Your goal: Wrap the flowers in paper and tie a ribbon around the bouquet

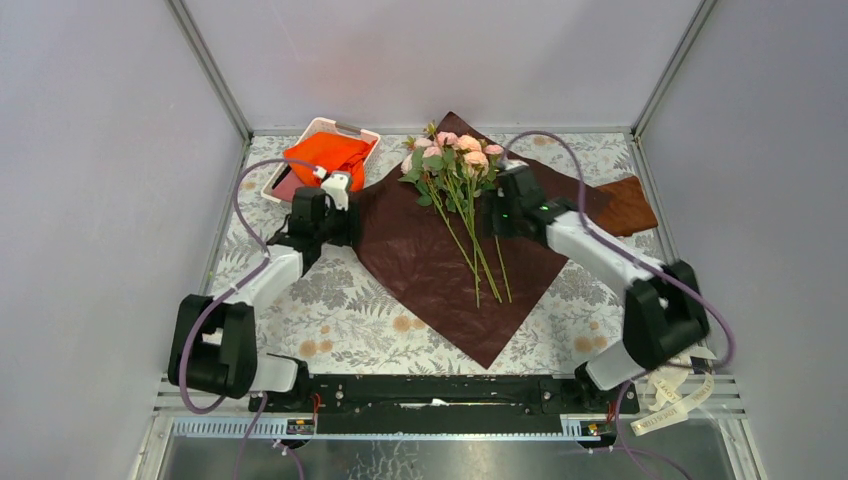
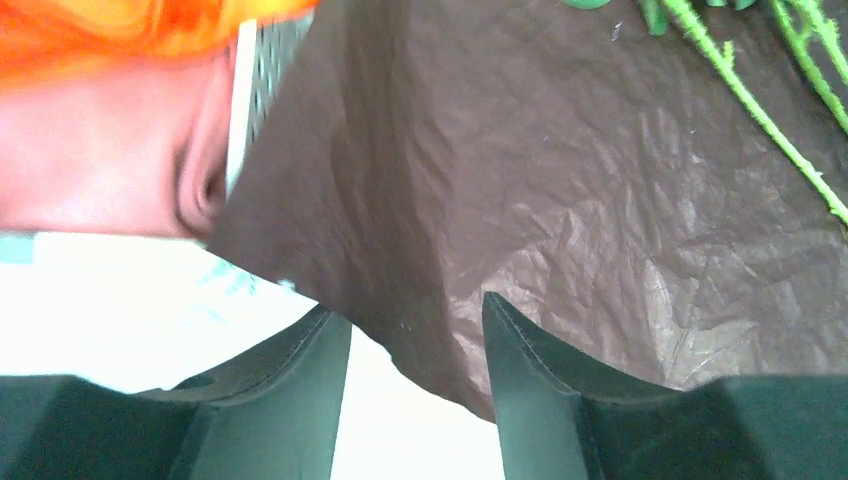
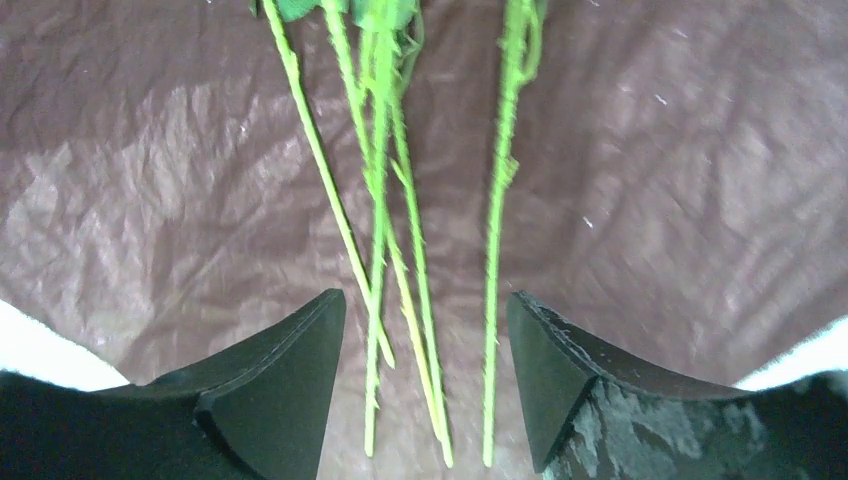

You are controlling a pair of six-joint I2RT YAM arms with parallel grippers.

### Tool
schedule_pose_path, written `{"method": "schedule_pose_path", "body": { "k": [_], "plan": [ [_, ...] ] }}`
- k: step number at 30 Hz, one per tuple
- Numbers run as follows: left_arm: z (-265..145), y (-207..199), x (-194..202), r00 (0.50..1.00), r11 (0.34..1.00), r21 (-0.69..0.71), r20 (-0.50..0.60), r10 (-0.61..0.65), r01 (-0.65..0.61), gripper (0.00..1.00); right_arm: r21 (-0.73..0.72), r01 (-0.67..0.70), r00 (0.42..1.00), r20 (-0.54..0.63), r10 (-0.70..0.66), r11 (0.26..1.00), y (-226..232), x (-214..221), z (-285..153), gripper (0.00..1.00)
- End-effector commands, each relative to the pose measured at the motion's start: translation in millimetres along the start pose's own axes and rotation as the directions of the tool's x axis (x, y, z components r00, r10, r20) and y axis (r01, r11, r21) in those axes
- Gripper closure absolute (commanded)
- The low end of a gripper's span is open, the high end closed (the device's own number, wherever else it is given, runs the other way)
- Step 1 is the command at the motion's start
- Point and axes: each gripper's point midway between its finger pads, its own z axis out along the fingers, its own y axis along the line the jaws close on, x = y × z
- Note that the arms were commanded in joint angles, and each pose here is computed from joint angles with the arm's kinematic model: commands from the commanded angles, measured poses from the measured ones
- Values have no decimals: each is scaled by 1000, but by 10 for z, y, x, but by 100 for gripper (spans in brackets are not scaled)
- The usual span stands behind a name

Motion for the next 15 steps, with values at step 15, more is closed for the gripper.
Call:
{"method": "schedule_pose_path", "body": {
  "k": [15],
  "plan": [
    [-830,-2150,941,467,240,681,168,868,-691,26,22,-654,756,4,654,756,-1458,1125,-311,17]
  ]
}}
